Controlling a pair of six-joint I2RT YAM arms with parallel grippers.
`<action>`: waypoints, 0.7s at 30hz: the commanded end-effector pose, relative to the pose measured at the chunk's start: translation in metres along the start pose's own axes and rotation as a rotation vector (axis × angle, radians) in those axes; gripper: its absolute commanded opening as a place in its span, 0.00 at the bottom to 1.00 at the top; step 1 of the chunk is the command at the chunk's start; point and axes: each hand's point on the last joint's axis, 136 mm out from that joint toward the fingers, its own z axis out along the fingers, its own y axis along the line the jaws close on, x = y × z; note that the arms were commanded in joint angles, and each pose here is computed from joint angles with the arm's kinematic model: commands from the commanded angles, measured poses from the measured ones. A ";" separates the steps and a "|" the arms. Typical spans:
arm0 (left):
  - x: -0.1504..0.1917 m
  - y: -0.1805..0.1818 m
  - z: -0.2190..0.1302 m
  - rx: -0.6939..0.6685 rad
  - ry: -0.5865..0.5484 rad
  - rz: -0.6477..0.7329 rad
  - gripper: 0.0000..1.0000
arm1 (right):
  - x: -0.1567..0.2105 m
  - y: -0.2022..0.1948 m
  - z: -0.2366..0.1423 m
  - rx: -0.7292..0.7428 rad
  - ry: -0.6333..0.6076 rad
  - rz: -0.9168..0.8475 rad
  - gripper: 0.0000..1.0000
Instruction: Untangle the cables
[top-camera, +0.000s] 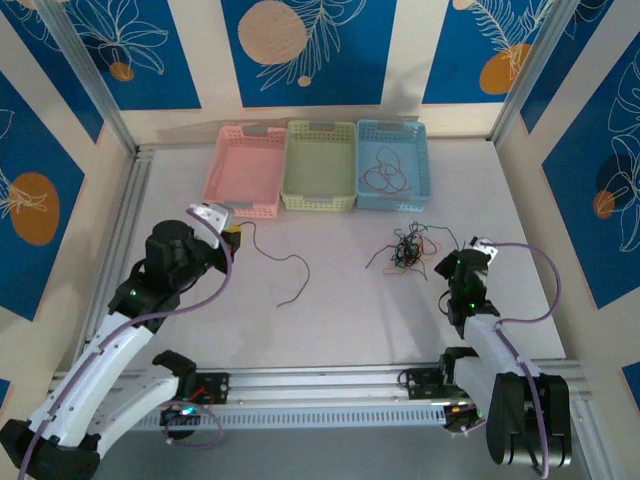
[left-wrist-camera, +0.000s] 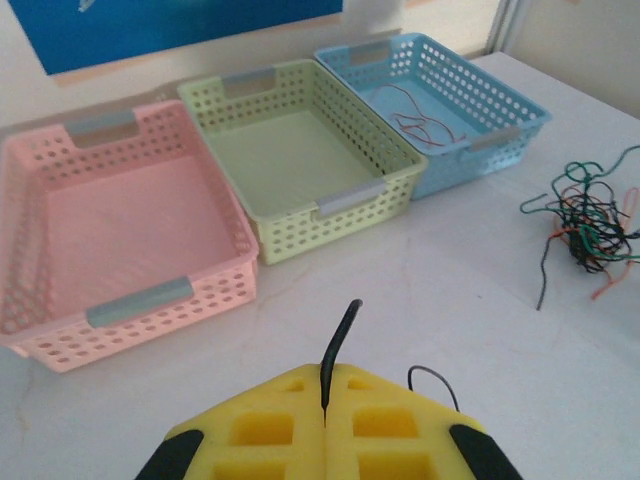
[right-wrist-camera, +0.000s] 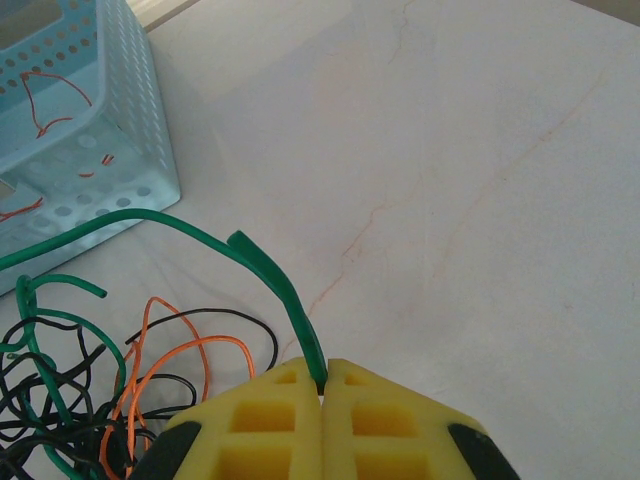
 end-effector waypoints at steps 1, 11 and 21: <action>-0.014 -0.007 -0.008 0.043 -0.026 -0.027 0.00 | -0.014 0.010 -0.003 -0.037 -0.048 -0.008 0.00; -0.017 -0.012 -0.007 0.072 -0.025 -0.055 0.00 | -0.014 0.012 -0.003 -0.041 -0.049 -0.014 0.00; -0.167 -0.010 0.008 0.109 -0.224 -0.210 0.00 | -0.014 0.017 -0.004 -0.054 -0.057 -0.040 0.00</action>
